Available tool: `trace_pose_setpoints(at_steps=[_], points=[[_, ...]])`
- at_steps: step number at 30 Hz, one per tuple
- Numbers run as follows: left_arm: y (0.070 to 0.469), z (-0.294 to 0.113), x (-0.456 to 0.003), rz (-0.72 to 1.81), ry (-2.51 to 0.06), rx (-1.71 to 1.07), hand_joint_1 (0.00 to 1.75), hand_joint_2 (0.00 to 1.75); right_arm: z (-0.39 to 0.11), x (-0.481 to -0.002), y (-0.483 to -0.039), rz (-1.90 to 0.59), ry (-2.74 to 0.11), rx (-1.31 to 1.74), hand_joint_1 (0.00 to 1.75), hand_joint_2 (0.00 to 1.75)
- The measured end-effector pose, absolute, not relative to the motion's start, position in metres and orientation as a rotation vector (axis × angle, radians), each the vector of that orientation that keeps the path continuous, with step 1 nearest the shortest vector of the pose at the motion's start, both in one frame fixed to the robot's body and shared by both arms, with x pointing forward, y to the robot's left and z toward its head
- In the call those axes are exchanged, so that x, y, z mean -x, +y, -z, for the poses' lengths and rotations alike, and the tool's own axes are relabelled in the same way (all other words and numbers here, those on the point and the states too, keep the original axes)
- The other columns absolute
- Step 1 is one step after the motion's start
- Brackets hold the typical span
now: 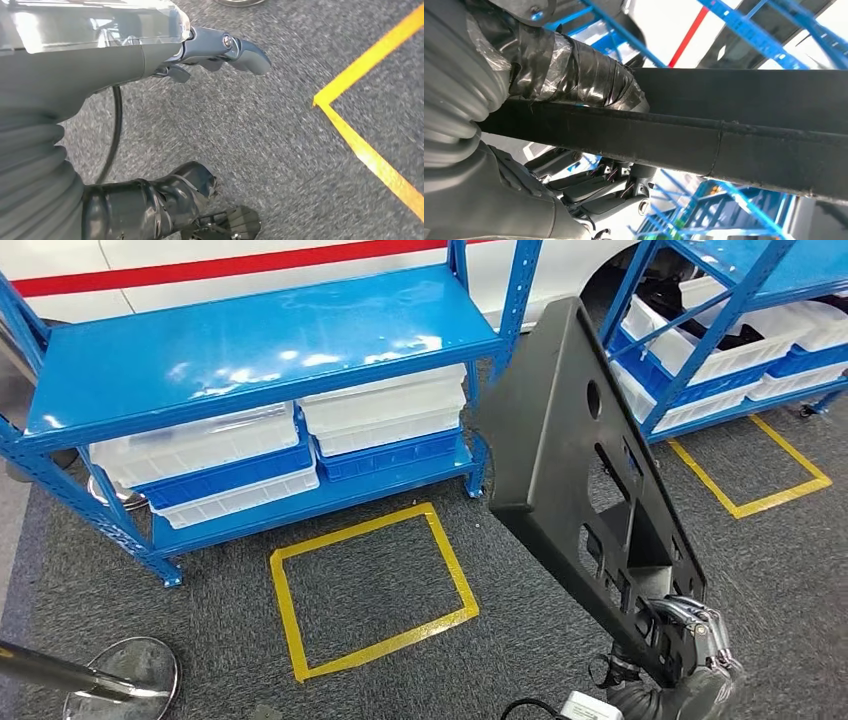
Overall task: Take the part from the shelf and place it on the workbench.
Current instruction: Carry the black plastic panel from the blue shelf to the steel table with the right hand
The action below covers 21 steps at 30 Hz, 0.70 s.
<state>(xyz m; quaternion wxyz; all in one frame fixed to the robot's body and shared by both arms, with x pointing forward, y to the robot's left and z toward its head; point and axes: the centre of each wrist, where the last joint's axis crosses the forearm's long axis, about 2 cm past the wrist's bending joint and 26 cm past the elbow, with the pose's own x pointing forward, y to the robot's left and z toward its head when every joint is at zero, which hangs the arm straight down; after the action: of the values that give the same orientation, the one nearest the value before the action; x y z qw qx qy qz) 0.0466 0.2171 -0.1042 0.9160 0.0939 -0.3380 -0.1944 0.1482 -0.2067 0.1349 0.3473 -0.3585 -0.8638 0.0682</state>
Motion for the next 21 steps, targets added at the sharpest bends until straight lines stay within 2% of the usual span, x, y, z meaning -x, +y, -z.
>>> trace_pose_setpoints(at_steps=[21], points=[[0.2137, 0.1034, -0.0488, 0.401, -0.692, -0.192, 0.00, 1.75, -0.1366, -0.1498, -0.2107, -0.139, -2.232, 0.939, 1.75, 1.75]])
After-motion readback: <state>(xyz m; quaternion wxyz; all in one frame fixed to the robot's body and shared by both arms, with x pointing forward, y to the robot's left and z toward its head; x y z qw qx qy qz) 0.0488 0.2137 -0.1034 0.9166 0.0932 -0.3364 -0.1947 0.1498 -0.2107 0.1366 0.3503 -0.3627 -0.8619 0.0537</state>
